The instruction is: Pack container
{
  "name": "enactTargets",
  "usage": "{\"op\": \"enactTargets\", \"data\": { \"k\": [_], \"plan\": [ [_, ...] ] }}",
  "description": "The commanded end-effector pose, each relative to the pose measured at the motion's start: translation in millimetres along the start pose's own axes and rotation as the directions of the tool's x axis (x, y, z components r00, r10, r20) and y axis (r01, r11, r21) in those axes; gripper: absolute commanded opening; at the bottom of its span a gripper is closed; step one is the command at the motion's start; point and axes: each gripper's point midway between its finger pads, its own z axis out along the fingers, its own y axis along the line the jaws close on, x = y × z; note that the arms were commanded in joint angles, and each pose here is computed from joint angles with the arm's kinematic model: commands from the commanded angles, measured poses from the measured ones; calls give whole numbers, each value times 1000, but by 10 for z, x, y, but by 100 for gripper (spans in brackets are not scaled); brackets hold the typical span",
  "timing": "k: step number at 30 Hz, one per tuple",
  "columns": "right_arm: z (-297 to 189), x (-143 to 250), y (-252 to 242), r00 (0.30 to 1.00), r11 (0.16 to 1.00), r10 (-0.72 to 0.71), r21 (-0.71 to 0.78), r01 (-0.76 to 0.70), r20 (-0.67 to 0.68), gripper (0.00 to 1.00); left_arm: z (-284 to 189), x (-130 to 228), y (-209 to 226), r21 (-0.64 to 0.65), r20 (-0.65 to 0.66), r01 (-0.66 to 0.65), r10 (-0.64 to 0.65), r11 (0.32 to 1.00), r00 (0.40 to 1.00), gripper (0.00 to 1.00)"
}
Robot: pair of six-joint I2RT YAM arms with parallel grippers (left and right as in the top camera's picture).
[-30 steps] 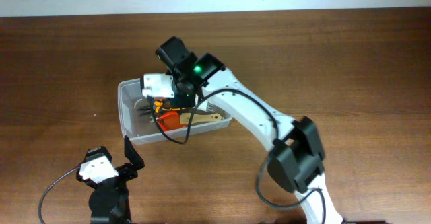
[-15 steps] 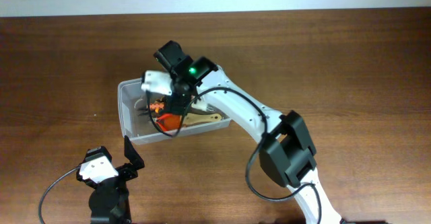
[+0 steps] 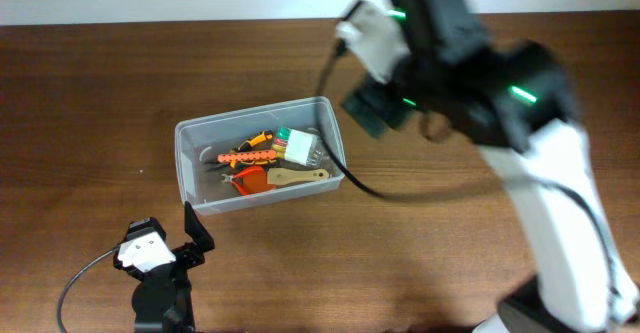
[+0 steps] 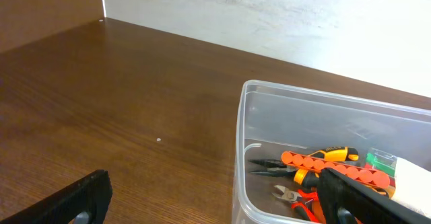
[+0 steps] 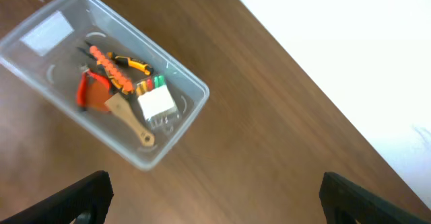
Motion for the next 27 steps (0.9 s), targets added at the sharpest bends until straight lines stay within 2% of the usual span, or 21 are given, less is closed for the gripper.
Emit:
{"op": "enactTargets", "data": {
  "k": [1,7,20,23,27],
  "plan": [
    [-321,111,11,1000,1000,25,9,-25,16,98,0,10,-1,0,0,-10,10,1000,1000,99],
    [-748,268,79,999,1000,23,20,-24,47,98,0,10,-1,0,0,-10,10,1000,1000,99],
    [-770,363,105,1000,1000,23,14,-23,14,98,0,10,-1,0,0,-10,10,1000,1000,99],
    [-886,305,28,996,998,34,50,-38,82,98,0,10,-1,0,0,-10,10,1000,1000,99],
    [-1038,154,-145,957,991,54,103,-86,284,98,0,10,-1,0,0,-10,10,1000,1000,99]
  ]
}}
